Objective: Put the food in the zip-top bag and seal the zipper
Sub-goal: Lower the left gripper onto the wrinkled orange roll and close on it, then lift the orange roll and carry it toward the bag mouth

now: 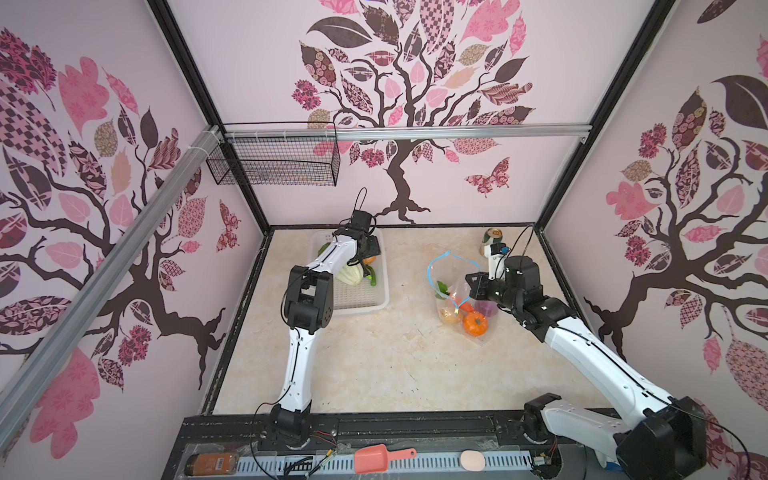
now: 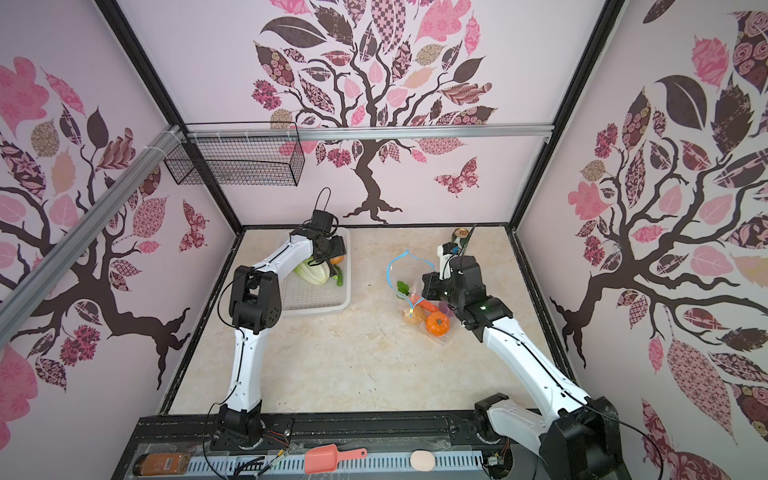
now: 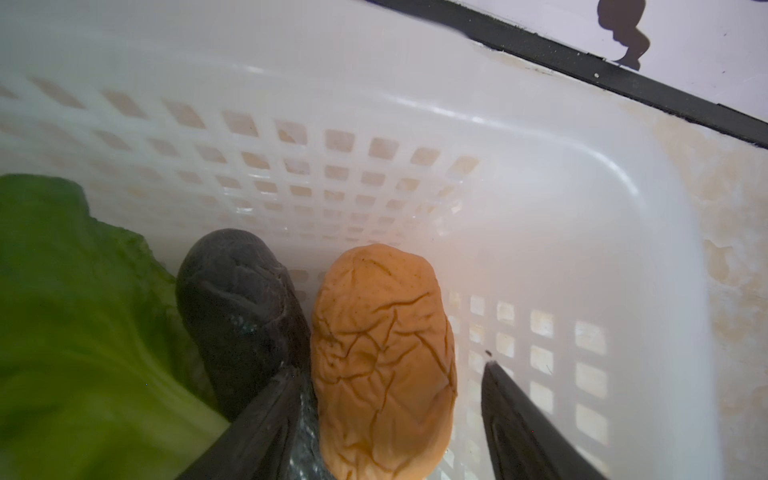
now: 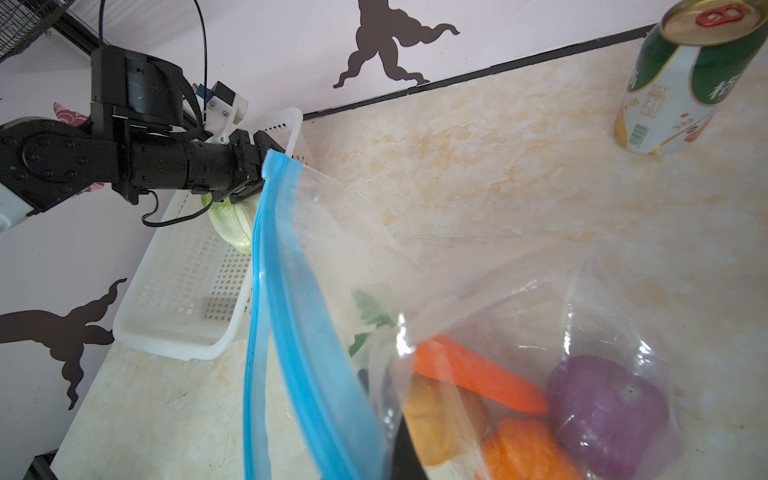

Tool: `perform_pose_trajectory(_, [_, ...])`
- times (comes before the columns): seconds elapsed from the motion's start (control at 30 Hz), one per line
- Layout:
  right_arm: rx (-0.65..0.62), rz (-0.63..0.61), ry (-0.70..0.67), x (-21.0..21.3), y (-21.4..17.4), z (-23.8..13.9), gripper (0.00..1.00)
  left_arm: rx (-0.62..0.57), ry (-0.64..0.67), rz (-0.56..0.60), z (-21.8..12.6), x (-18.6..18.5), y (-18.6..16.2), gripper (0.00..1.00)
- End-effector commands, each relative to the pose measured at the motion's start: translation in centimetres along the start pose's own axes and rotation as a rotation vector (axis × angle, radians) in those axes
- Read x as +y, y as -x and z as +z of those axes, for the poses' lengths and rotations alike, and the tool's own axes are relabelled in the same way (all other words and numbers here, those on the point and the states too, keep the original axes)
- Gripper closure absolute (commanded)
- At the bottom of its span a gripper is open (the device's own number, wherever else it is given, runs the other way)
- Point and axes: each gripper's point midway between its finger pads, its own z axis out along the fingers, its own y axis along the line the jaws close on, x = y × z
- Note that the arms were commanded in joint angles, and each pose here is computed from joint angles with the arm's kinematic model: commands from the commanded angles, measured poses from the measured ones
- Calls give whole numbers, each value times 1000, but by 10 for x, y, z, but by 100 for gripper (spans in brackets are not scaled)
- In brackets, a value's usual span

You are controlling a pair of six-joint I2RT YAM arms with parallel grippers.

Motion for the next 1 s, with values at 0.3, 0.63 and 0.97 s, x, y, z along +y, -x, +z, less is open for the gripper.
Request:
perform_pose_trajectory(0.3, [-46,-1,-7,4,17,-15,100,114,33,11,29,14,-33,52])
perform_pose_trajectory(0.63, [-50,-6,0,7,20,-18,100,123,40,16,31,16,-35,32])
perform_pose_trajectory(0.97, [-55,-12,-19,4,20,-24,100,155,31,-9,40,17,-46,42])
